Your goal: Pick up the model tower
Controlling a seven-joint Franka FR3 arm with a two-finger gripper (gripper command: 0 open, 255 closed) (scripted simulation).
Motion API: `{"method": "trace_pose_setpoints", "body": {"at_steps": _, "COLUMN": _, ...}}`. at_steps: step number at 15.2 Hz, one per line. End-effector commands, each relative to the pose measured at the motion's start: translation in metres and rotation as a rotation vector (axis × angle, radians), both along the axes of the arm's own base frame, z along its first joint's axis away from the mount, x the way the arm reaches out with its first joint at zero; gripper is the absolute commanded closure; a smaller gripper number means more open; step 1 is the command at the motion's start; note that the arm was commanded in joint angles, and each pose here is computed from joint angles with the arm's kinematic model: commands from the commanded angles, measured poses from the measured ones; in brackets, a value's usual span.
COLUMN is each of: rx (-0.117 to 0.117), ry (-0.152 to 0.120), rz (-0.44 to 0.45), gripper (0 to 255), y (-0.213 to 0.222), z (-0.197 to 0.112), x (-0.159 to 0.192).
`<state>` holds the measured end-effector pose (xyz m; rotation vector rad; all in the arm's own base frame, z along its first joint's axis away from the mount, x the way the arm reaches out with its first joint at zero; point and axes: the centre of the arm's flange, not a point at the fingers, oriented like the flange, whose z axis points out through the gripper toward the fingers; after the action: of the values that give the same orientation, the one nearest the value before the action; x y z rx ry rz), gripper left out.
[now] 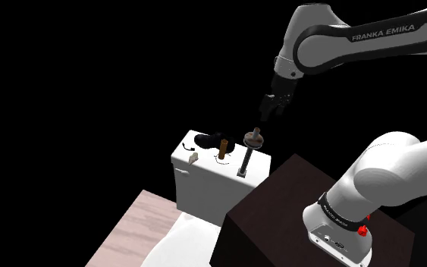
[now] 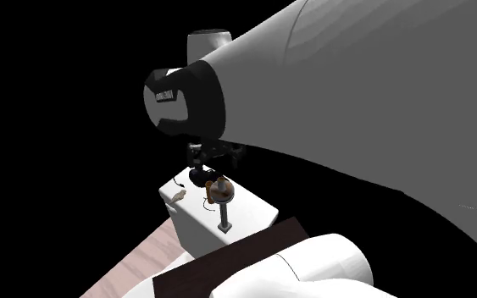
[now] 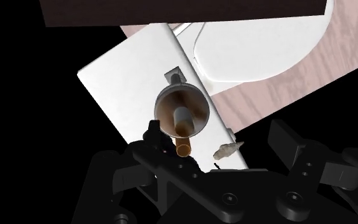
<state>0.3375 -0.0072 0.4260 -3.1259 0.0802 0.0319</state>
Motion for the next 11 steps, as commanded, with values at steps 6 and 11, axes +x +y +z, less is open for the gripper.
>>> {"method": "trace_pose_setpoints", "body": {"at_steps": 6, "rx": -0.011, "ry": -0.007, "rz": 0.016, "gripper": 0, "y": -0.011, "z": -0.091, "x": 0.008}}
{"method": "trace_pose_setpoints", "body": {"at_steps": 11, "rx": -0.015, "ry": -0.008, "rz": 0.021, "gripper": 0, "y": -0.015, "z": -0.131, "x": 0.011}}
